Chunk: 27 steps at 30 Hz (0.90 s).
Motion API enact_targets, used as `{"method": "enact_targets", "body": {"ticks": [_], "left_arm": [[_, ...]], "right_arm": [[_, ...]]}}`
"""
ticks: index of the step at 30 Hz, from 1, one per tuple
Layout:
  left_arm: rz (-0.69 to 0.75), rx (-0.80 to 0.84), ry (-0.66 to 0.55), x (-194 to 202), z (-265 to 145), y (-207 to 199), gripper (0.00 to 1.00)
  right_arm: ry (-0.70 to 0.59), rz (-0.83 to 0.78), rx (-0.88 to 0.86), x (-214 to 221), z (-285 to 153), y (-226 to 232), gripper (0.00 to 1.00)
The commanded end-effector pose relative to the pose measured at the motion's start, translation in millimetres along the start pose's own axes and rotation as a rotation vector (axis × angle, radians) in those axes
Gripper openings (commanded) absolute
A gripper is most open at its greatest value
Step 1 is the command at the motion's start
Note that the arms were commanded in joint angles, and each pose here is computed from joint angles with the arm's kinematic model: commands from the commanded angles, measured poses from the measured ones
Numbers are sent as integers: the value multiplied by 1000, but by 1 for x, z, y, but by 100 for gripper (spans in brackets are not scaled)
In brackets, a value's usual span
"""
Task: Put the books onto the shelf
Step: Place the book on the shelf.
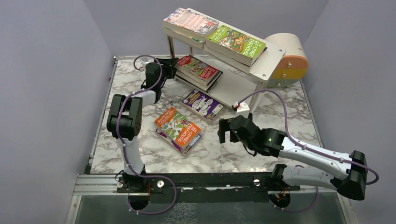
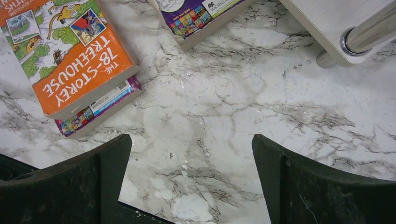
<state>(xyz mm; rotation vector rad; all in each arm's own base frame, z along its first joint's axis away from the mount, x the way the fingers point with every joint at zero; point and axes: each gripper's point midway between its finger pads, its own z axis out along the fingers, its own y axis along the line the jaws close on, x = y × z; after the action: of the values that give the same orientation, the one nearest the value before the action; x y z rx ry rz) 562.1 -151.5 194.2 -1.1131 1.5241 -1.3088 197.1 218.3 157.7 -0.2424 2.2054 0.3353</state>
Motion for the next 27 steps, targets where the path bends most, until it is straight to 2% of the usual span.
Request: {"method": "enact_targets", "body": {"ticks": [1,13,27], "left_arm": [[1,81,33,2,4,-26,43],[4,13,48,-5,-2,-8,51],[30,-97,14,-42,-18,24,52]], "right_arm": [[-20,15,16,-5,1,1,100],[-23,19,11,-6,0,1,100],[-13,7,-14,-4,7,11,100]]}}
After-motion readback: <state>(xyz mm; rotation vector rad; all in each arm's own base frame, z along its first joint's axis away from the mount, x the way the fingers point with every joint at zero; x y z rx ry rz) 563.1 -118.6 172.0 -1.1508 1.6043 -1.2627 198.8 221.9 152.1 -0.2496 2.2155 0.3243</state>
